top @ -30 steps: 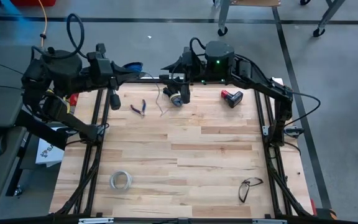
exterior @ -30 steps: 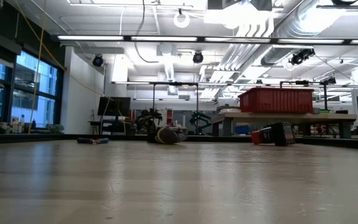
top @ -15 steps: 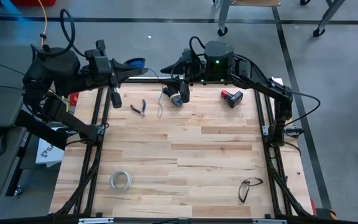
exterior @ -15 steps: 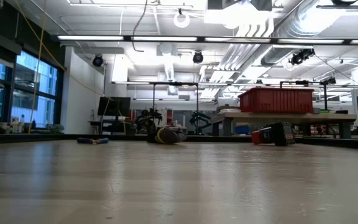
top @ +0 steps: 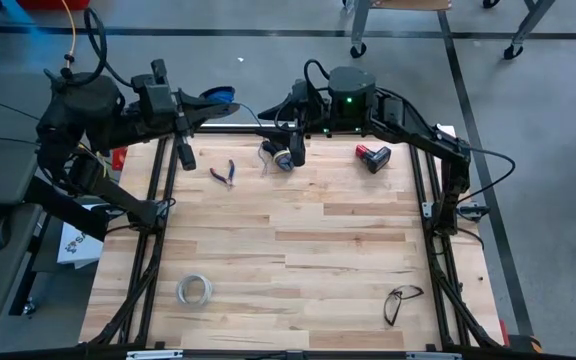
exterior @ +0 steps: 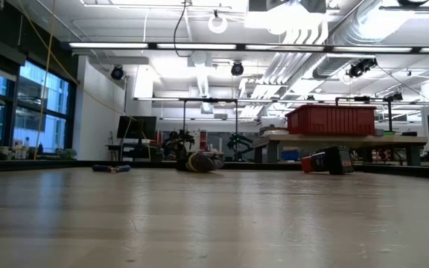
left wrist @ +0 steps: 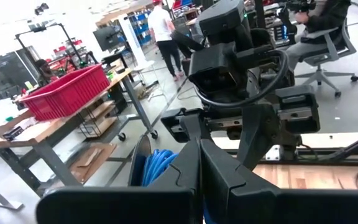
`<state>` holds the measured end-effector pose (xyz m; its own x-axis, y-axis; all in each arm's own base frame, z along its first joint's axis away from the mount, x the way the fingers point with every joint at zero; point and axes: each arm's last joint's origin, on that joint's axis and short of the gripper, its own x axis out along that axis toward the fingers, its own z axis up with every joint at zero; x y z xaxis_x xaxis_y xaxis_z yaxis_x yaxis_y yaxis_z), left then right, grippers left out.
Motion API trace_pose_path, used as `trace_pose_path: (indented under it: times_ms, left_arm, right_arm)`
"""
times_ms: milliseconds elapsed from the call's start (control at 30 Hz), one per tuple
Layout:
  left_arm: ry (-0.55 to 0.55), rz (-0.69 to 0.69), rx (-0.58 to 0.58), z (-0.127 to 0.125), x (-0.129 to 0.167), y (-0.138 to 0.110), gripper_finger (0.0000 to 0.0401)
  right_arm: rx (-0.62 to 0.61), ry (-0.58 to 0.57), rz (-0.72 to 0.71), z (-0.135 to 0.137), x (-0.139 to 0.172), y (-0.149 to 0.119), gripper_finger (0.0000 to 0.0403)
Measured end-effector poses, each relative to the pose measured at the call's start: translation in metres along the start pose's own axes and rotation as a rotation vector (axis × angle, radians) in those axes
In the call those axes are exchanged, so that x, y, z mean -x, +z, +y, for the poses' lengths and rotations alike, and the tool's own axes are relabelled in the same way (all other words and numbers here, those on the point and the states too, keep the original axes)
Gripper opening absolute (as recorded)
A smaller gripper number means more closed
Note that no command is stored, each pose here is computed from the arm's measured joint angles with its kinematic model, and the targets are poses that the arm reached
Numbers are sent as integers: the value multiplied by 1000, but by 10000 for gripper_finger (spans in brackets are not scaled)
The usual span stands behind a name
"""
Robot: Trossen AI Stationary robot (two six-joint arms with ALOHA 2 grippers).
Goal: Coil cords
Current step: Coil the blue wire onto the black spool
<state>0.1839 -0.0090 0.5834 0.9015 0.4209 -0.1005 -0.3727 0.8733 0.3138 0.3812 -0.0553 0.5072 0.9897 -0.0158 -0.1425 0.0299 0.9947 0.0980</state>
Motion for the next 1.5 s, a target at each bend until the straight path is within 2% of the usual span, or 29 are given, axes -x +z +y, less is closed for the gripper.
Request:
trace_pose_path:
  times_ms: [133,333,433,500,567,733,867,1000,1267,1500]
  left_arm:
    - [2,2,0,0,-1,0,0]
    - [6,4,-1,0,-1,0,0]
    - [6,4,-1,0,-1,0,1]
    - [15,6,-1,0,-1,0,1]
    - [21,8,8,0,-1,0,1]
    - [9,-21,119,0,-4,2,1]
    - [-123,-167,279,2,-6,15,1]
    - [-235,-285,435,3,-11,26,1]
    - [-386,-405,587,-10,-32,39,1]
    - [-533,-412,817,-19,-43,44,1]
  right_arm:
    - [0,7,0,1,0,0,168]
    - [1,8,-2,2,0,0,113]
    - [2,-15,-8,2,0,1,73]
    - [12,-16,-18,3,0,2,28]
    - [31,-14,-23,5,0,2,10]
    - [67,-22,-22,18,-4,0,3]
    - [118,-14,-62,29,-7,2,2]
    - [129,52,-158,42,-7,9,1]
    - [172,121,-320,66,-11,18,1]
    - [235,161,-453,69,-7,29,0]
